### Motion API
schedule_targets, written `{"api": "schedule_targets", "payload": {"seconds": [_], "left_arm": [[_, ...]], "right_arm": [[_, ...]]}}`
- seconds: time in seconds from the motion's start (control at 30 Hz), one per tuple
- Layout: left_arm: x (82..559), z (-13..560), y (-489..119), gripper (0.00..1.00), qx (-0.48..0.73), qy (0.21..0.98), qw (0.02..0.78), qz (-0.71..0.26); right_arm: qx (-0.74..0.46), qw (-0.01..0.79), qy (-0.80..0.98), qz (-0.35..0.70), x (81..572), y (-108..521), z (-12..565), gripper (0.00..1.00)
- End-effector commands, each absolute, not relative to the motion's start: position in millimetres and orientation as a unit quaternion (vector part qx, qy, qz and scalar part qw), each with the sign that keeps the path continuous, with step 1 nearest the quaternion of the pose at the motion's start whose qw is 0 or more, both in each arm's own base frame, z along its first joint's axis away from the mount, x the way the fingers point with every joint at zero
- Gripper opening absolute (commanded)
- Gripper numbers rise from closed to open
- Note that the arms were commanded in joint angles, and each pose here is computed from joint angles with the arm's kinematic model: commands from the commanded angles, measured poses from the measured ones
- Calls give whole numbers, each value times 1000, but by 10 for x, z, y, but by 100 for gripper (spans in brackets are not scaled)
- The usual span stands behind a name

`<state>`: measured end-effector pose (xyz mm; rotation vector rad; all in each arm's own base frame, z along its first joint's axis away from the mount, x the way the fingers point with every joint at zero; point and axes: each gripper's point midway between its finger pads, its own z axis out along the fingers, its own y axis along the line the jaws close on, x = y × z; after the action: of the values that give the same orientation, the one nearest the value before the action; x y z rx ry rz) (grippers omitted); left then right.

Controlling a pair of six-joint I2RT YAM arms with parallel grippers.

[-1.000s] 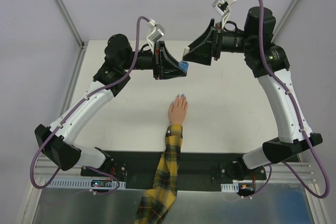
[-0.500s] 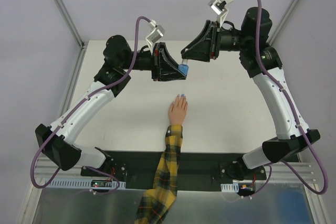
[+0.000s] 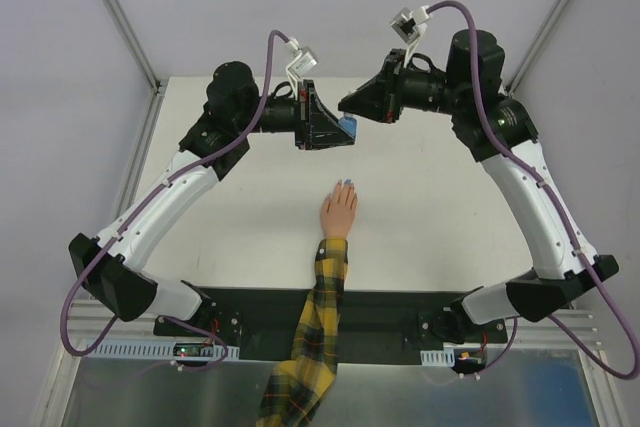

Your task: Paint the nails

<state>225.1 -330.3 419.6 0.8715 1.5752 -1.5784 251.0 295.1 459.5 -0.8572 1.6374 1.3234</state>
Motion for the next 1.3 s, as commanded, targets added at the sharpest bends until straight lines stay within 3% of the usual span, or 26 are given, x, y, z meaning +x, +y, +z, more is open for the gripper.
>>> {"api": "schedule_targets", "payload": {"seconds": [0.0,0.1,0.4,0.5,0.53,0.63,0.73,0.87,1.07,1.17,1.27], "left_arm": [[2935,4723,-3103,0,250,604,572,-496],[3224,4741,-3159,0,241,608,617,-438],[3205,4684,-3351,0,250,605,604,-456],[3087,4581,-3329,0,264,608,590,-461],[3018,4531,-3344,0,277,608,579,-468],[2828,4357,-3347,0,303,616,542,-485],[2684,4221,-3336,0,316,628,506,-500],[2425,4190,-3344,0,344,617,448,-547],[2104,4348,-3373,0,396,572,387,-605],[2005,4383,-3361,0,406,556,371,-623],[1970,4397,-3359,0,404,555,360,-632]], "right_arm": [[-194,478,807,286,2802,2665,3979,1],[-117,500,841,169,2861,2413,3924,1],[-109,532,820,182,2919,2432,4164,1],[-130,544,804,202,2919,2453,4361,16],[-149,549,798,199,2922,2430,4412,33],[-169,552,777,250,2854,2382,4649,57],[-202,538,753,320,2726,2374,4793,75],[-276,497,702,429,2500,2469,4863,87],[-344,450,632,529,2259,2631,4956,86],[-347,433,614,561,2238,2690,4989,77],[-344,414,616,575,2240,2726,4941,58]]}}
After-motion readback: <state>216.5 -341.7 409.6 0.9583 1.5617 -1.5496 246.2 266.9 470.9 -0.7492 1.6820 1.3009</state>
